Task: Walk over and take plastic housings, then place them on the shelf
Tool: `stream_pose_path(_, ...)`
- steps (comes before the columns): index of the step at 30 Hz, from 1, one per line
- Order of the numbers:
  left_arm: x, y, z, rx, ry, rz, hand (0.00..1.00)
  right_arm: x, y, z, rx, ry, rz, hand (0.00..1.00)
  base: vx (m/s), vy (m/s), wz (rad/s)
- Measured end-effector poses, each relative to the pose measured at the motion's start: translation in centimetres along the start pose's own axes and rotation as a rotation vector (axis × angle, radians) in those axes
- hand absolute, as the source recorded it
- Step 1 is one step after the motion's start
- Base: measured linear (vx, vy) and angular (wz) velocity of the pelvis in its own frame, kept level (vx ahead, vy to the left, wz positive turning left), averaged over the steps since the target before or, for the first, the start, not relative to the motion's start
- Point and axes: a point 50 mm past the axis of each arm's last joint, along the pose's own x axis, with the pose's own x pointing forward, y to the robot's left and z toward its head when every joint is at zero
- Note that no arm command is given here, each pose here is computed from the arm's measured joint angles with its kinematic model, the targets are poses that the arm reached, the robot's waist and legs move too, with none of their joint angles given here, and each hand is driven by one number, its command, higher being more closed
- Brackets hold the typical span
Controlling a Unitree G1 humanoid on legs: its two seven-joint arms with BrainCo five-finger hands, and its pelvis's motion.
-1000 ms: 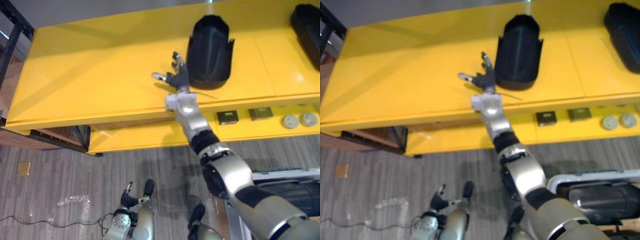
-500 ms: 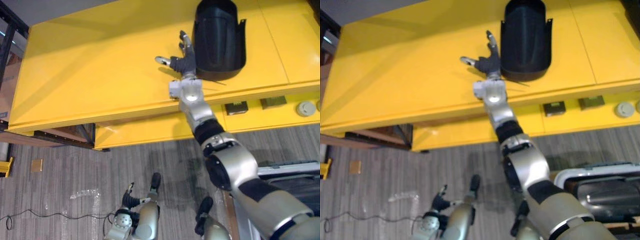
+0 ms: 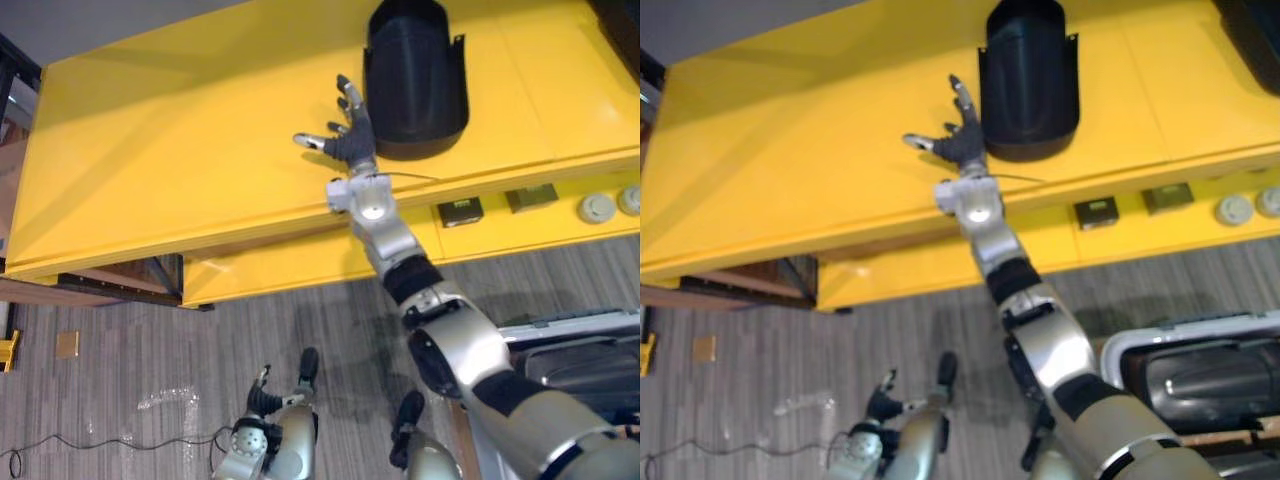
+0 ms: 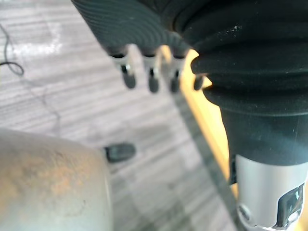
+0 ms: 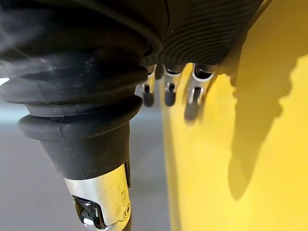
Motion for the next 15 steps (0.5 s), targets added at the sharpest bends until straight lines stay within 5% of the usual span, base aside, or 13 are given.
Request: stream_pose_path(15,-0.1,0.2,-0.7,-0.005,0.033,0.011,0.00,0.1,-1.2,-1.0,-0.037,0.033,-0.062,0.00,-0.01,-0.002,-0.04)
